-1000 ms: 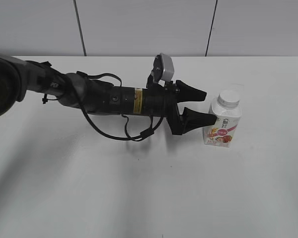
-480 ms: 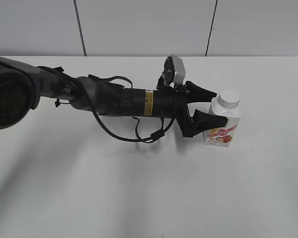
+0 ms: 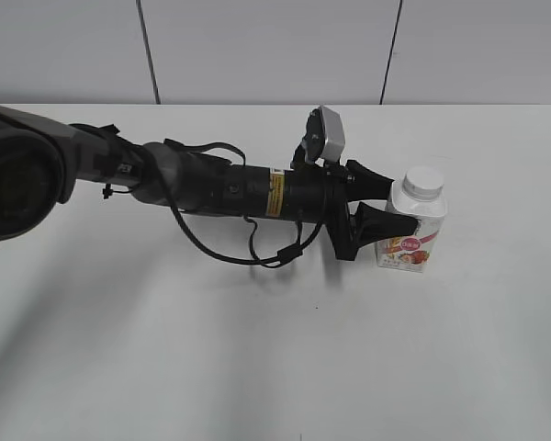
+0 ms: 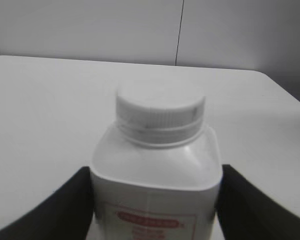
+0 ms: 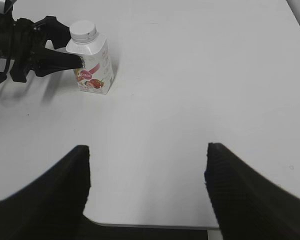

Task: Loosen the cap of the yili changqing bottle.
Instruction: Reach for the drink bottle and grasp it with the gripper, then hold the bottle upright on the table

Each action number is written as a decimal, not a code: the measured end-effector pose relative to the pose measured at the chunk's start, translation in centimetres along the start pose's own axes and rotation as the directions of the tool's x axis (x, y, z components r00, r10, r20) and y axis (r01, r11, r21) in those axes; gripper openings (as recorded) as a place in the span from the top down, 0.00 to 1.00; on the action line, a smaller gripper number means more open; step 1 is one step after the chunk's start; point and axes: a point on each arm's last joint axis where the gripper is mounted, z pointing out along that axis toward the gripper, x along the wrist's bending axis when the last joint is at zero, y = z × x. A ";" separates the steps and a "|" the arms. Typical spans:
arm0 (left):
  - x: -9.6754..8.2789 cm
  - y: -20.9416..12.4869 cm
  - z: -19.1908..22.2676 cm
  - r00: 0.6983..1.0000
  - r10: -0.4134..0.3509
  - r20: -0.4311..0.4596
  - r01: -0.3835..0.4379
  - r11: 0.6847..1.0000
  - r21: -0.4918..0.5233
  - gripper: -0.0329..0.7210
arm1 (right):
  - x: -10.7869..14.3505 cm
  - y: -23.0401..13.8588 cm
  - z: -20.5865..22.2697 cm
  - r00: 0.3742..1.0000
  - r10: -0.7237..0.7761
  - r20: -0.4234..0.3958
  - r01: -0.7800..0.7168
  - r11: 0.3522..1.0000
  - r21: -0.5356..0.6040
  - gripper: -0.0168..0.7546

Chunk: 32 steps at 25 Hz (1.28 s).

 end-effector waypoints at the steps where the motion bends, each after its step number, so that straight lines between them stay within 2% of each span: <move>1: 0.0 0.0 0.0 1.000 0.002 0.002 -0.002 1.000 0.002 0.39 | 0.0 0.0 0.0 1.000 0.000 0.000 0.000 1.000 0.000 0.24; 9: -0.2 -0.2 -1.2 0.995 0.033 0.090 -0.034 0.999 0.011 0.39 | 0.0 0.0 0.0 1.000 0.000 0.000 0.000 1.000 0.000 0.24; 18: 2.6 -1.5 -7.3 0.996 -0.063 0.069 0.061 0.998 0.031 0.39 | 0.0 0.0 0.0 1.000 0.000 0.000 0.000 1.000 0.000 0.24; 21: 2.7 -1.5 -8.2 0.992 -0.092 0.085 0.086 0.994 0.064 0.39 | 0.0 0.0 0.0 1.000 0.000 0.000 0.000 1.000 0.000 0.24; 27: 2.6 -0.9 -9.1 0.989 -0.096 0.115 0.079 0.987 0.140 0.39 | 0.0 0.0 0.0 1.000 0.000 0.000 0.000 1.000 0.000 0.24; 32: 2.7 -0.7 -9.6 0.987 -0.124 0.107 0.106 0.982 0.155 0.39 | 0.0 0.0 0.0 1.000 0.000 0.000 0.000 1.000 0.000 0.24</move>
